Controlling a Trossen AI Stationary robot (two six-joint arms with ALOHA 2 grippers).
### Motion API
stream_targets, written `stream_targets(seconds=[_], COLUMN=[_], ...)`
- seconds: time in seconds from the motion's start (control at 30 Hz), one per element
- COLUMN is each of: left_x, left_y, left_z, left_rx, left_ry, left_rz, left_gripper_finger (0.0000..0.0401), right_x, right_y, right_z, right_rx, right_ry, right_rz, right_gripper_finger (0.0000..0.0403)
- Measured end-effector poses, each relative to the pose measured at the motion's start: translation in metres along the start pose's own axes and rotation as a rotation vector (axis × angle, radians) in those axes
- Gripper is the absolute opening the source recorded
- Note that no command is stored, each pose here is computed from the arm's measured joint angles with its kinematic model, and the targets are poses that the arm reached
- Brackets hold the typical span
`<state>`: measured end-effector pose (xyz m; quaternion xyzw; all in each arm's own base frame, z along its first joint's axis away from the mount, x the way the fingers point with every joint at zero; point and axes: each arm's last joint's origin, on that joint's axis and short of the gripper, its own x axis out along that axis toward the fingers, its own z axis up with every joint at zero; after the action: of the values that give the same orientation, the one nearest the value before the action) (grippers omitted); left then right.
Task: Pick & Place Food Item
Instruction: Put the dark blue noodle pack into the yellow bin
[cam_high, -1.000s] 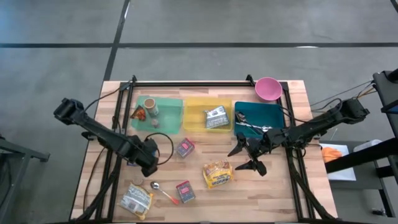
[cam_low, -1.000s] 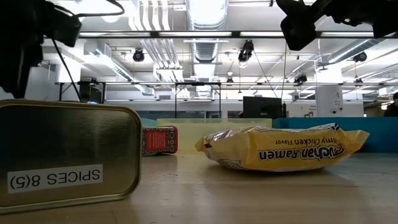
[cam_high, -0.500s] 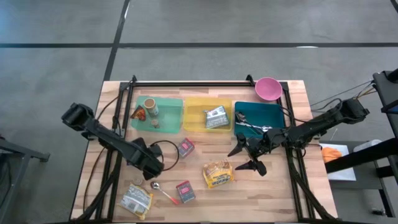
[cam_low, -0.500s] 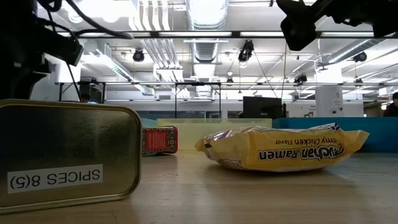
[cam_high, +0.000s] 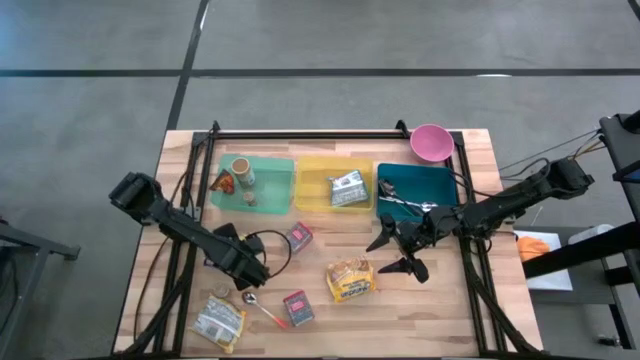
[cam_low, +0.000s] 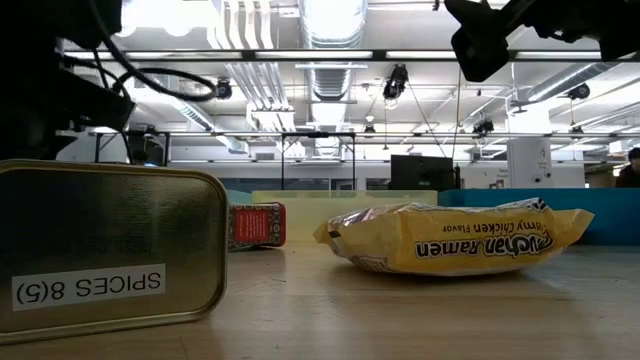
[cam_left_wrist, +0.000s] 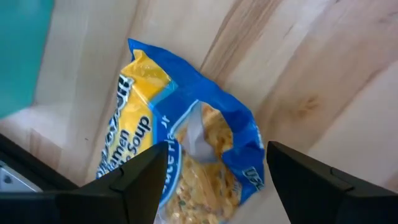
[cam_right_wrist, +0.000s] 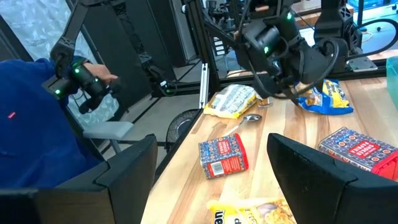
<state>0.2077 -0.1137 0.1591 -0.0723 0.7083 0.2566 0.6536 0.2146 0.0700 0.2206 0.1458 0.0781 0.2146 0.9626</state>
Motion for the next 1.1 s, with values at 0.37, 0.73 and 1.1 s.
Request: stream_targets(seconds=[0.37, 0.73, 1.1], left_x=[0.021, 0.022, 0.013], left_y=[-0.008, -0.007, -0.007], left_z=[0.003, 0.002, 0.003], left_rx=[0.055, 0.06, 0.096], left_ry=[0.045, 0.058, 0.094], left_rz=[0.108, 0.119, 0.116], left_gripper_finger=[0.0276, 0.0215, 0.0016], right_x=[0.0, 0.0, 0.0], right_y=[0.0, 0.0, 0.0], right_z=[0.0, -0.001, -0.001], right_rx=[0.001, 0.006, 0.009], right_ry=[0.005, 0.005, 0.006], right_rz=[-0.002, -0.002, -0.002], right_gripper_finger=[0.0297, 0.0297, 0.0297])
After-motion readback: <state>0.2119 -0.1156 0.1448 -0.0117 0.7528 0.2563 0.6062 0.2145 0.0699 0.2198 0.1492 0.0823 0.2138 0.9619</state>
